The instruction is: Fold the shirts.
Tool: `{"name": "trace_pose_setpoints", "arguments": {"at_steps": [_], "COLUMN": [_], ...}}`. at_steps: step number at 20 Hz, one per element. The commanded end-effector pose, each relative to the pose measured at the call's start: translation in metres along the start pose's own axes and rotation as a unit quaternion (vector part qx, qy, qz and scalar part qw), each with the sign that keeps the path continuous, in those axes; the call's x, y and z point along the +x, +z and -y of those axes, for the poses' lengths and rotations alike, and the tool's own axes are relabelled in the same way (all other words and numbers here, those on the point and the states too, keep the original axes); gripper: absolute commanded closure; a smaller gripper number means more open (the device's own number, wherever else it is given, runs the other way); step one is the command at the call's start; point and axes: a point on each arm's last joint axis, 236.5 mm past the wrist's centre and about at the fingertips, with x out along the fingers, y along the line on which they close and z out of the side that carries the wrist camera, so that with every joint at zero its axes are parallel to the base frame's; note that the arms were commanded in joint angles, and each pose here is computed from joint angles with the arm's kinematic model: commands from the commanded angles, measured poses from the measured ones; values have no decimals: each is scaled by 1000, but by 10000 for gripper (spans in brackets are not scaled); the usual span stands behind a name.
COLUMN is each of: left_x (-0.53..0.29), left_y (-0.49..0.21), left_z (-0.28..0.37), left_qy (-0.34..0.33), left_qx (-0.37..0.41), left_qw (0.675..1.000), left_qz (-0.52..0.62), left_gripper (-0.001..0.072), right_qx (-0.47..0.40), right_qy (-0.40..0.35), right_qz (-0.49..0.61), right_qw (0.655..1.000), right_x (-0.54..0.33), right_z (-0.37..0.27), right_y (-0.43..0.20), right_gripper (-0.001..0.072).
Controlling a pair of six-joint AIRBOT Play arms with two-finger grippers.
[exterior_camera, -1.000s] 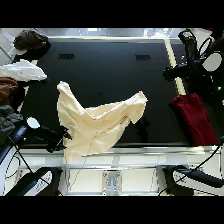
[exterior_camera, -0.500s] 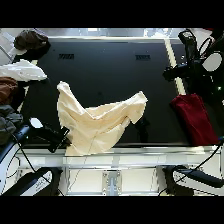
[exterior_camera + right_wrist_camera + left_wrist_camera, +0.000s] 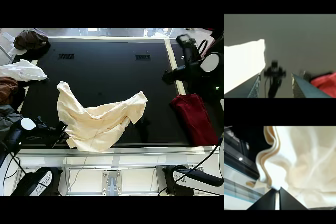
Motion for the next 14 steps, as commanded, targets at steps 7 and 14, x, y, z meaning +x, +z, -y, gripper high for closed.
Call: {"name": "trace_pose_setpoints", "arguments": {"at_steps": [7, 14], "left_x": [-19, -19], "left_y": [0, 0], "left_z": [9, 9], "left_qy": [-27, -27], "left_qx": [37, 39], "left_qw": [998, 998], "left_qz": [34, 34], "left_gripper": [694, 694], "right_qx": [31, 21], "right_qy": [194, 126], "right_qz": [-145, -26], "right_qw": [970, 991], "right_x": [135, 184], "right_z": [-92, -80], "right_y": [-107, -55], "right_gripper": [228, 216]}}
